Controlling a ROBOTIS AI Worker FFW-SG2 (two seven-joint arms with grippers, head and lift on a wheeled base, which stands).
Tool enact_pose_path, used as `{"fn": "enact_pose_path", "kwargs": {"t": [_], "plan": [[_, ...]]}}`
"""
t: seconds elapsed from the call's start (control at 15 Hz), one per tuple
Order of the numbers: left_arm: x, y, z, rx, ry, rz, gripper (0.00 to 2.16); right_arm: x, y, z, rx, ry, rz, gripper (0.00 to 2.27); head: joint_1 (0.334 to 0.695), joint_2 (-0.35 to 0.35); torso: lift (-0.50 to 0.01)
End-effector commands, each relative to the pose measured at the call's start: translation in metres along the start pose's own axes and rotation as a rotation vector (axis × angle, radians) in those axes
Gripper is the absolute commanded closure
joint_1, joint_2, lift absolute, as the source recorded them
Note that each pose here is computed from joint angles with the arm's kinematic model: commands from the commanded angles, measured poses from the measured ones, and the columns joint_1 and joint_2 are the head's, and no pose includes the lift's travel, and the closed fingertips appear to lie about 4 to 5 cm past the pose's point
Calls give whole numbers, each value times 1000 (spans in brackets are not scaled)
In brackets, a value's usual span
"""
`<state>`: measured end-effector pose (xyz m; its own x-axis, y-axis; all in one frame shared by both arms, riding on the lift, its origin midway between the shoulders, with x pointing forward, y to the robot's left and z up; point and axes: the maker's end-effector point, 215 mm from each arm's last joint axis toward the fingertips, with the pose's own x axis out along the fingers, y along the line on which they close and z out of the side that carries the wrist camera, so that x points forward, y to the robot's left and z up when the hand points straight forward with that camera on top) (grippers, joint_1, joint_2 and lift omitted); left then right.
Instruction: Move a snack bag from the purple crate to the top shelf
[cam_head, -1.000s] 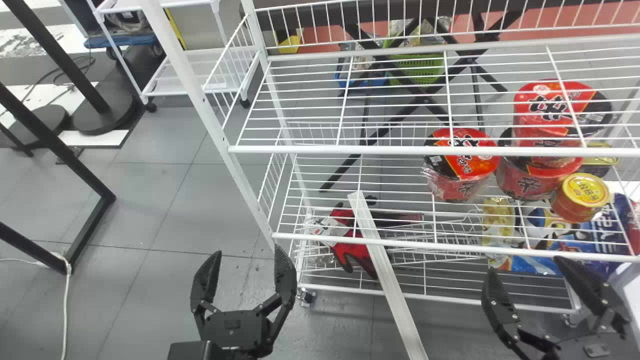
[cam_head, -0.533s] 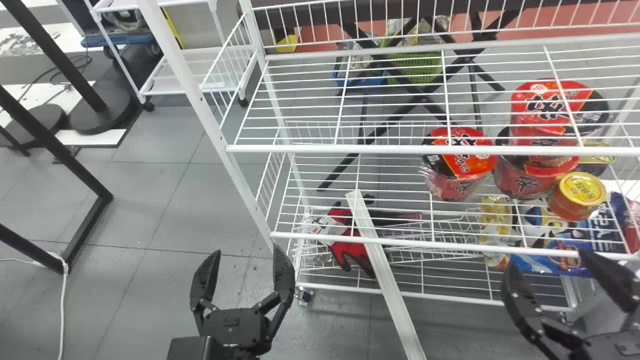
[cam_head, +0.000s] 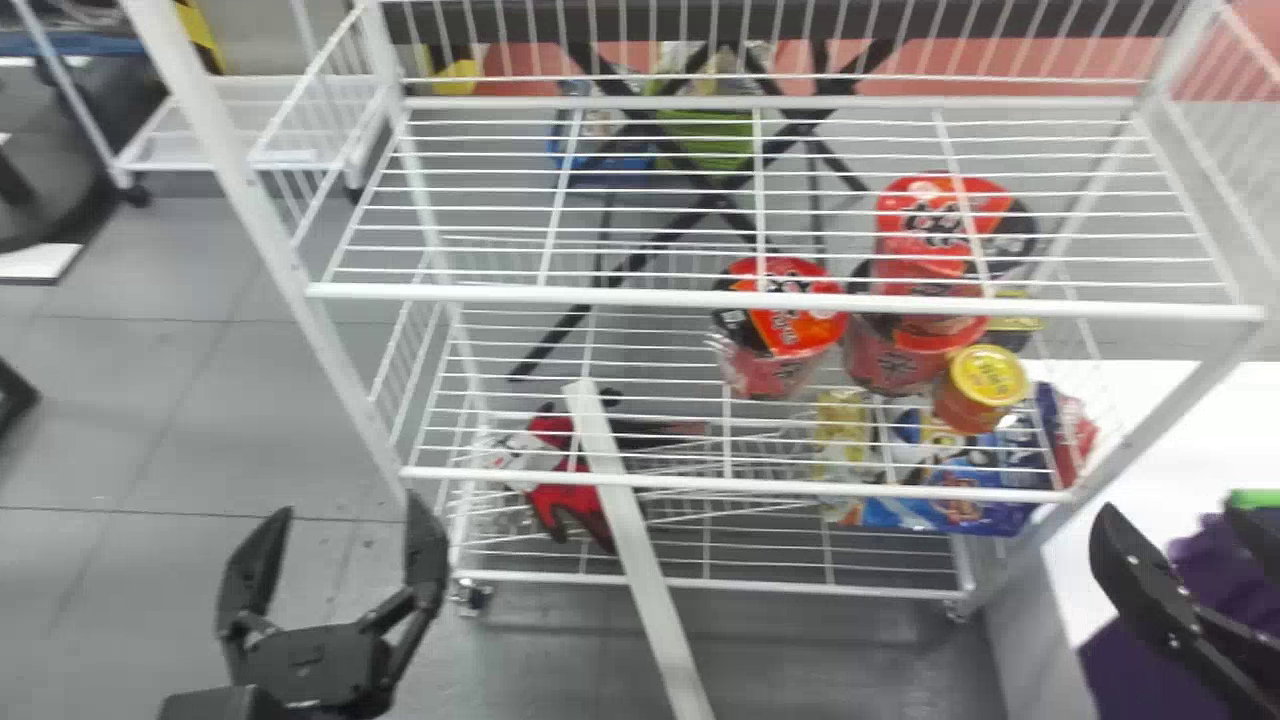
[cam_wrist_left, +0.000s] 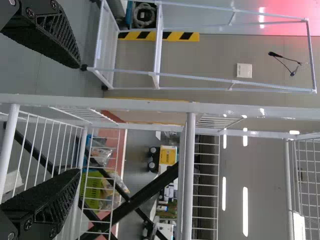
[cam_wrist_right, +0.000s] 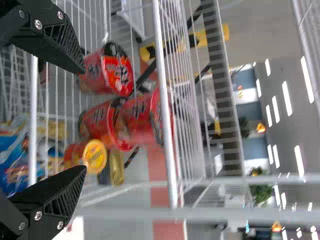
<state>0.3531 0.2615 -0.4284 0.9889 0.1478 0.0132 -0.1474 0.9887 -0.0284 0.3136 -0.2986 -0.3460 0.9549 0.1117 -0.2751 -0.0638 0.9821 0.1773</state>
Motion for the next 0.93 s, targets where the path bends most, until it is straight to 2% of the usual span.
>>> {"fn": "enact_pose_path", "kwargs": {"t": [0.0, 0.2, 0.27, 0.53, 0.67, 0.87], "plan": [[3, -5, -3, -2, 3, -8, 63, -18, -47, 11, 54, 27, -87, 154, 695, -50, -454], [4, -6, -6, 1, 13, -11, 63, -36, -93, 8, 127, 118, -121, 154, 695, -145, -454], [4, -6, -6, 1, 13, -11, 63, -41, -109, 4, 138, 148, -147, 151, 695, -197, -454], [6, -7, -5, 2, 9, -14, 63, -63, -159, -7, 216, 231, -226, 130, 695, -305, -454], [6, -7, -5, 2, 9, -12, 60, -77, -177, -27, 372, 322, -248, 137, 695, -350, -454], [5, -9, -6, 0, 13, -16, 56, -86, -193, -50, 618, 378, -280, 140, 695, -350, -454]]}}
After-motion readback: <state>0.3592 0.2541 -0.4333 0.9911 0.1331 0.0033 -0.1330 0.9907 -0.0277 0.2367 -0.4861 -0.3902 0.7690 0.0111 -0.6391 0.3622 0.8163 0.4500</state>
